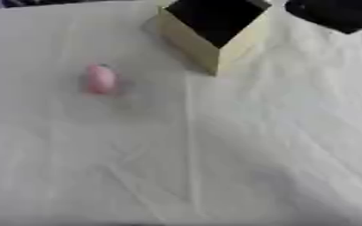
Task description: Pick up objects on the table and place them in the box.
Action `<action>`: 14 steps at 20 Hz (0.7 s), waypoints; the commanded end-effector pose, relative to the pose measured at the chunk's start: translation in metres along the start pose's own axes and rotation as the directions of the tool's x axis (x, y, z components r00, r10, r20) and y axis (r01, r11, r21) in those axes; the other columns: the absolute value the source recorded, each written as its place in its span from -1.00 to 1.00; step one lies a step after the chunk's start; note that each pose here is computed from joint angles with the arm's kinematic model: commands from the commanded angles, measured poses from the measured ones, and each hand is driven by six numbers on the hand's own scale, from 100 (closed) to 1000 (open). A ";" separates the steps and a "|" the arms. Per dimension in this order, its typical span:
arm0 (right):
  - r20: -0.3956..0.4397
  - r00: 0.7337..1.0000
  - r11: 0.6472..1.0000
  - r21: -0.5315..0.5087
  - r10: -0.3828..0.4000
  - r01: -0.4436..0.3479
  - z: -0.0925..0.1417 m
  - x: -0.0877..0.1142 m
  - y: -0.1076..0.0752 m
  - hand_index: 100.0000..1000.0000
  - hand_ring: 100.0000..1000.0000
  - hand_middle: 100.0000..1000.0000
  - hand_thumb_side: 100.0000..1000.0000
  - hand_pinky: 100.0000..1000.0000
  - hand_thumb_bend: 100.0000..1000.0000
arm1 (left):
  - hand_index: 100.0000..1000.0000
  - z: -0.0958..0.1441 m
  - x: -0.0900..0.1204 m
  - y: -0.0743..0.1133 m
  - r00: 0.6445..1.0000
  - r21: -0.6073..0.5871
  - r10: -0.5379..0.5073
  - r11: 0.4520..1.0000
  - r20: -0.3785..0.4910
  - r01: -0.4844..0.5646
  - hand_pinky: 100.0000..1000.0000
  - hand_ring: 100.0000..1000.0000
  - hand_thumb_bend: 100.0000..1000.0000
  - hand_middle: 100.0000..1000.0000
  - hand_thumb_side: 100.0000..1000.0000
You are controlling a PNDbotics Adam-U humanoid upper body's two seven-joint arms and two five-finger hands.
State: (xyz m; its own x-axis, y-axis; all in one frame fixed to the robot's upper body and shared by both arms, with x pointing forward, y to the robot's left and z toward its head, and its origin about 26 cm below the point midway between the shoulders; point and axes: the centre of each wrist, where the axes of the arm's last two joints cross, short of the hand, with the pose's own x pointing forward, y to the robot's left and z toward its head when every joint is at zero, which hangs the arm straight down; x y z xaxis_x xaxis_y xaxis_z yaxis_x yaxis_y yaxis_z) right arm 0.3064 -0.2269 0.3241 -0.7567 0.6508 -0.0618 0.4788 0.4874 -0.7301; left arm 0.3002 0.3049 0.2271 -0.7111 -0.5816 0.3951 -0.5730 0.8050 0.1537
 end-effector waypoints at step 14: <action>0.014 1.000 0.999 -0.037 0.008 -0.007 -0.002 0.001 -0.010 0.73 0.54 0.47 0.70 0.76 -1.00 | 0.77 -0.019 0.010 0.005 0.998 -0.069 -0.036 0.997 0.057 0.040 0.49 0.58 -0.97 0.47 0.70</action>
State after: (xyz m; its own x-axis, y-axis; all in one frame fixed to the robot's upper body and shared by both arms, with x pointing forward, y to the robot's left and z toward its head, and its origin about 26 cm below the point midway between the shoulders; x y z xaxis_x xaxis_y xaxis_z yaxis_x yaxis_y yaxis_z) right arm 0.3065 -0.2275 0.3240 -0.7619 0.6452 -0.0570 0.4771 0.4996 -0.7230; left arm 0.3015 0.3035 0.2357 -0.7059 -0.5943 0.3854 -0.5652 0.8006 0.1993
